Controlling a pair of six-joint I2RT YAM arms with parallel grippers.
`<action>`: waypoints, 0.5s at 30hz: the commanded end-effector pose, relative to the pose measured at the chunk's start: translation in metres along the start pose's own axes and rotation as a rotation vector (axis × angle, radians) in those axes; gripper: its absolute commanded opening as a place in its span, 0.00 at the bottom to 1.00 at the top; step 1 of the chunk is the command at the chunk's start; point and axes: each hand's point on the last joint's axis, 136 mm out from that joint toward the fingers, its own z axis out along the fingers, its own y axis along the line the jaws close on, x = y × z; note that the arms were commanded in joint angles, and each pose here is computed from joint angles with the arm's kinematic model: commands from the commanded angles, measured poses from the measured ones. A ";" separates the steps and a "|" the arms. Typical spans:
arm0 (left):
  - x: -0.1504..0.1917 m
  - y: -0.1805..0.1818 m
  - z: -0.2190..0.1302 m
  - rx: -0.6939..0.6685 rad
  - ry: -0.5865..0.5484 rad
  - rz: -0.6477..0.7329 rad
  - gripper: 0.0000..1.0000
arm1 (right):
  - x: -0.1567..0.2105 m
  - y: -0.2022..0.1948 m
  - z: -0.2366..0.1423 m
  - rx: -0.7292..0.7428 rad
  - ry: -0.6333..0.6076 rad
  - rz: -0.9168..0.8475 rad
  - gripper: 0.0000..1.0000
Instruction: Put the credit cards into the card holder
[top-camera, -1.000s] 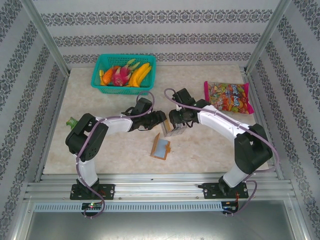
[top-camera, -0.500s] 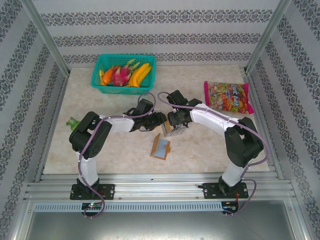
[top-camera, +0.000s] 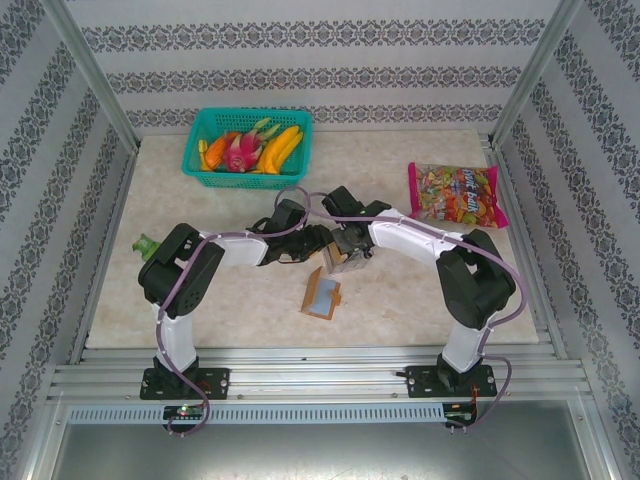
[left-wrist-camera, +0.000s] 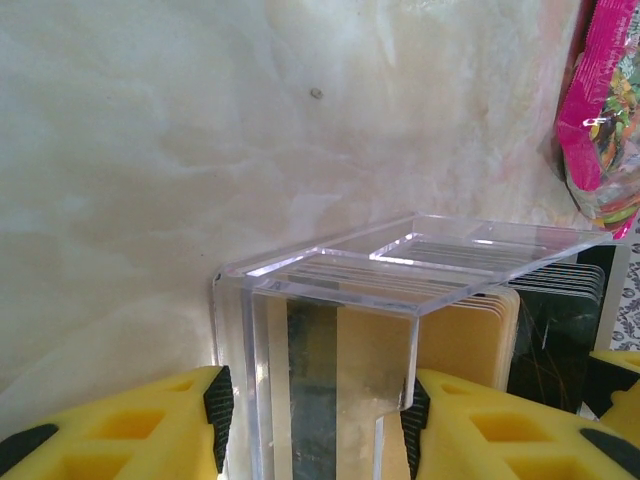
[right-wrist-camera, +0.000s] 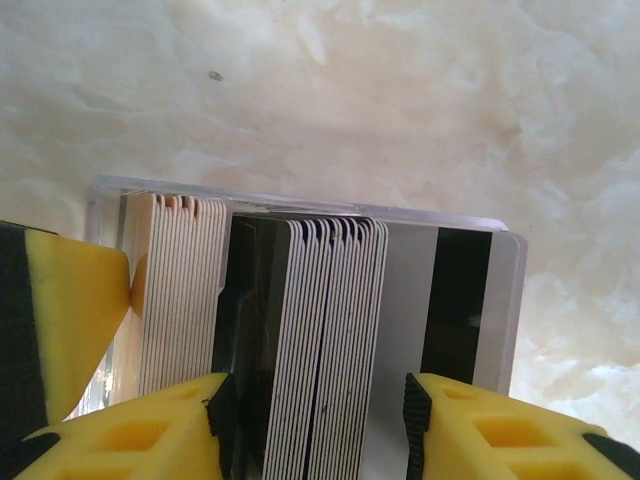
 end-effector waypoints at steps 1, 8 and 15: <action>0.009 0.023 0.005 -0.060 0.019 -0.034 0.50 | -0.005 -0.011 -0.007 0.091 -0.017 -0.041 0.48; 0.009 0.024 0.005 -0.062 0.020 -0.036 0.49 | -0.008 -0.011 -0.016 0.092 -0.036 -0.052 0.45; 0.009 0.023 0.004 -0.062 0.021 -0.034 0.49 | -0.008 -0.014 -0.019 0.130 -0.046 -0.061 0.42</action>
